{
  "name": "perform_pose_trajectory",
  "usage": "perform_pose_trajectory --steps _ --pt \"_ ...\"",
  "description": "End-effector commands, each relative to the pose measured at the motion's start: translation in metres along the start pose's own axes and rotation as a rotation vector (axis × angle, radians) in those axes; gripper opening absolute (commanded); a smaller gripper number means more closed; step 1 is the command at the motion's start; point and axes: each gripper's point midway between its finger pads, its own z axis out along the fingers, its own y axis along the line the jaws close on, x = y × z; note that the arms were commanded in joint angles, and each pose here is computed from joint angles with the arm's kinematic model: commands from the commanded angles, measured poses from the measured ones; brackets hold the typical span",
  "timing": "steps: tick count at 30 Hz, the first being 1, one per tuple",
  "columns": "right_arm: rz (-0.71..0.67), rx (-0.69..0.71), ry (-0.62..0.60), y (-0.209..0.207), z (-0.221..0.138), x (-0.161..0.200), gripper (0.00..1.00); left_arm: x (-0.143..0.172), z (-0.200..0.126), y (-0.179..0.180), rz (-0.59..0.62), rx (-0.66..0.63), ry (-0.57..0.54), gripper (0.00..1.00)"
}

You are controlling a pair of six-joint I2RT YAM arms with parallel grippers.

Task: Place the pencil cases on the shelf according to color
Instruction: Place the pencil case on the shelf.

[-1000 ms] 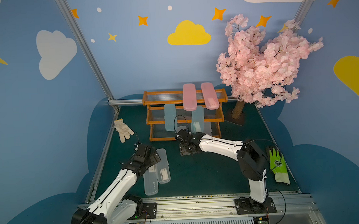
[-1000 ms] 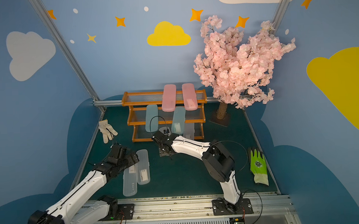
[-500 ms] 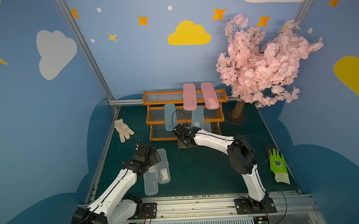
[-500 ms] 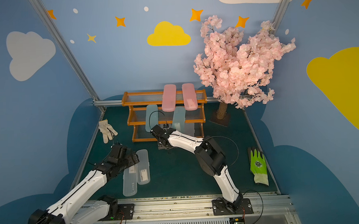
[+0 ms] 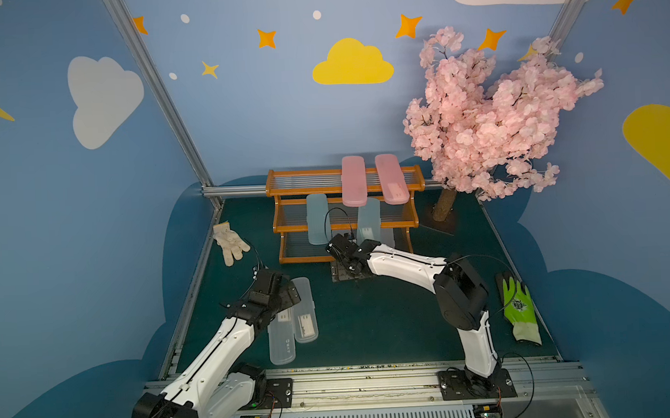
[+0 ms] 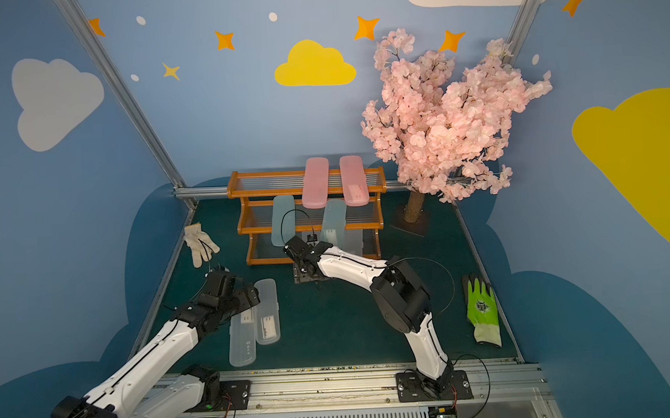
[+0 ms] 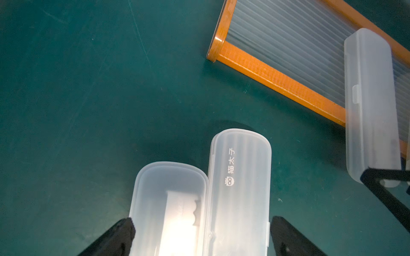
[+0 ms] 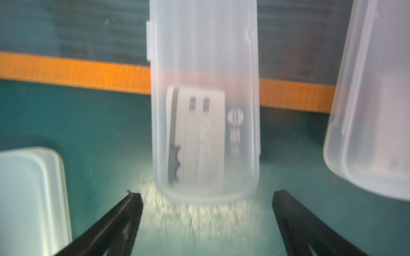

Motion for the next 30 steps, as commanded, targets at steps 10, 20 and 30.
perform_pose_trajectory --steps 10,20,30 --pt "-0.058 0.052 0.045 -0.015 -0.019 0.057 0.91 0.014 0.004 -0.003 -0.003 0.007 0.065 1.00" --pt "-0.042 0.044 0.032 -0.015 -0.001 0.057 0.61 0.020 0.011 -0.003 -0.003 -0.010 0.085 1.00" --pt "-0.010 -0.037 -0.041 -0.001 0.032 0.006 0.38 0.025 0.015 -0.006 0.023 -0.039 0.128 1.00"
